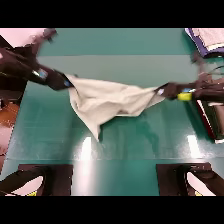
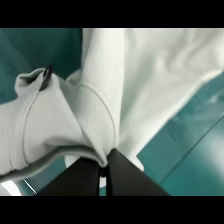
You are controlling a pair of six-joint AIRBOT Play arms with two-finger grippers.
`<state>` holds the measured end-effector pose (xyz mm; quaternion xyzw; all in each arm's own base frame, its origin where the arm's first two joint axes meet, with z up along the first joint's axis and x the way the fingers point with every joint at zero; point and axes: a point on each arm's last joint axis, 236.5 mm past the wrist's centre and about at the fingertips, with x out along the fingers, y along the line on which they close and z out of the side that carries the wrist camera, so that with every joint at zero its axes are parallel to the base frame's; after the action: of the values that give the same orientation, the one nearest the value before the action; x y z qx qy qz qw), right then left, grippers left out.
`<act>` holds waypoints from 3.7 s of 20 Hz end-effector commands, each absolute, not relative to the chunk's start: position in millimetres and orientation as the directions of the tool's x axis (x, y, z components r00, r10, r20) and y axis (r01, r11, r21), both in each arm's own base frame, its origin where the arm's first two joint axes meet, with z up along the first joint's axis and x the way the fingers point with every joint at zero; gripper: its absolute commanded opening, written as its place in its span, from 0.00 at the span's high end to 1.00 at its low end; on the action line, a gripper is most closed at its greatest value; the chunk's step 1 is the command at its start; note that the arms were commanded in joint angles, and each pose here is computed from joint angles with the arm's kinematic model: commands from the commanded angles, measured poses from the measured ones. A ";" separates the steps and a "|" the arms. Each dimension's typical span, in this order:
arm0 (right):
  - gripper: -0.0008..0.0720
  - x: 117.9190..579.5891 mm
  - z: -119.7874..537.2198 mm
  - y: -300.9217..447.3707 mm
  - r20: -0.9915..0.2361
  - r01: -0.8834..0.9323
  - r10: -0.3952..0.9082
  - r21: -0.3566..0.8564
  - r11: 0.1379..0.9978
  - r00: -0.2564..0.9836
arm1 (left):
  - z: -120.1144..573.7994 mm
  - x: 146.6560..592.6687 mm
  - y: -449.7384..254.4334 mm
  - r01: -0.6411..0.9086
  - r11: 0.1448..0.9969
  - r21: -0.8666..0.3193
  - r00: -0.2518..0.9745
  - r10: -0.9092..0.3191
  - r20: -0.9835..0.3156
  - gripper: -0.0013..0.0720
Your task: Fold the shirts.
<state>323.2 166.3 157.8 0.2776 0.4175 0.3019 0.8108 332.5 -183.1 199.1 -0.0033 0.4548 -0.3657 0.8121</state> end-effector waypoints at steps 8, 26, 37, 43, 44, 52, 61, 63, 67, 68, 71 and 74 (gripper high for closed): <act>0.97 239.6 355.1 115.2 -0.358 -0.377 0.524 0.405 0.833 0.772 | 440.0 224.7 -158.6 0.672 0.741 -0.003 0.692 -0.629 -0.354 0.95; 0.85 431.3 67.0 165.0 -0.717 -0.060 0.603 0.625 0.778 0.349 | 74.7 383.9 -149.4 0.413 0.874 -0.257 0.448 -0.441 -0.778 0.88; 0.40 394.4 166.2 119.3 -0.694 -0.230 0.608 0.566 0.792 0.385 | 41.5 348.2 -50.9 0.176 0.889 -0.423 0.210 -0.454 -0.866 0.26; 0.40 382.1 193.4 118.1 -0.669 -0.264 0.602 0.544 0.796 0.437 | -54.2 305.1 -72.9 0.081 0.839 -0.538 0.145 -0.544 -0.826 0.26; 0.40 381.6 193.3 118.2 -0.669 -0.264 0.603 0.545 0.795 0.435 | -61.8 301.1 -73.8 0.068 0.838 -0.541 0.144 -0.545 -0.826 0.26; 0.40 374.2 190.3 121.2 -0.682 -0.270 0.611 0.549 0.791 0.403 | -74.8 290.3 -77.7 0.029 0.831 -0.556 0.132 -0.554 -0.822 0.26; 0.40 367.6 187.6 122.3 -0.693 -0.272 0.615 0.552 0.788 0.375 | -81.1 269.5 -110.4 0.062 0.820 -0.569 0.047 -0.572 -0.819 0.94; 0.40 367.5 187.5 122.3 -0.693 -0.272 0.615 0.552 0.788 0.375 | -68.2 257.0 -109.6 0.068 0.819 -0.570 -0.018 -0.570 -0.822 0.95; 0.40 367.5 187.3 122.1 -0.694 -0.272 0.615 0.551 0.789 0.375 | -18.5 223.7 -101.2 0.132 0.861 -0.492 -0.014 -0.494 -0.869 0.95; 0.40 367.6 187.3 122.2 -0.694 -0.272 0.615 0.552 0.788 0.375 | -6.4 208.9 -102.2 0.166 0.864 -0.476 -0.025 -0.479 -0.878 0.95; 0.40 370.3 188.3 121.7 -0.689 -0.281 0.613 0.545 0.790 0.386 | 18.3 162.2 -115.0 0.272 0.829 -0.489 -0.120 -0.475 -0.872 0.95; 0.40 370.4 188.4 121.7 -0.689 -0.283 0.613 0.544 0.790 0.386 | 22.4 132.0 -121.7 0.306 0.808 -0.503 -0.235 -0.448 -0.862 0.95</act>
<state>369.4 121.7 187.5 0.1736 0.4838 0.2742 0.8128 168.8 -120.8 12.4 -0.0781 0.6927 -0.2877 0.6567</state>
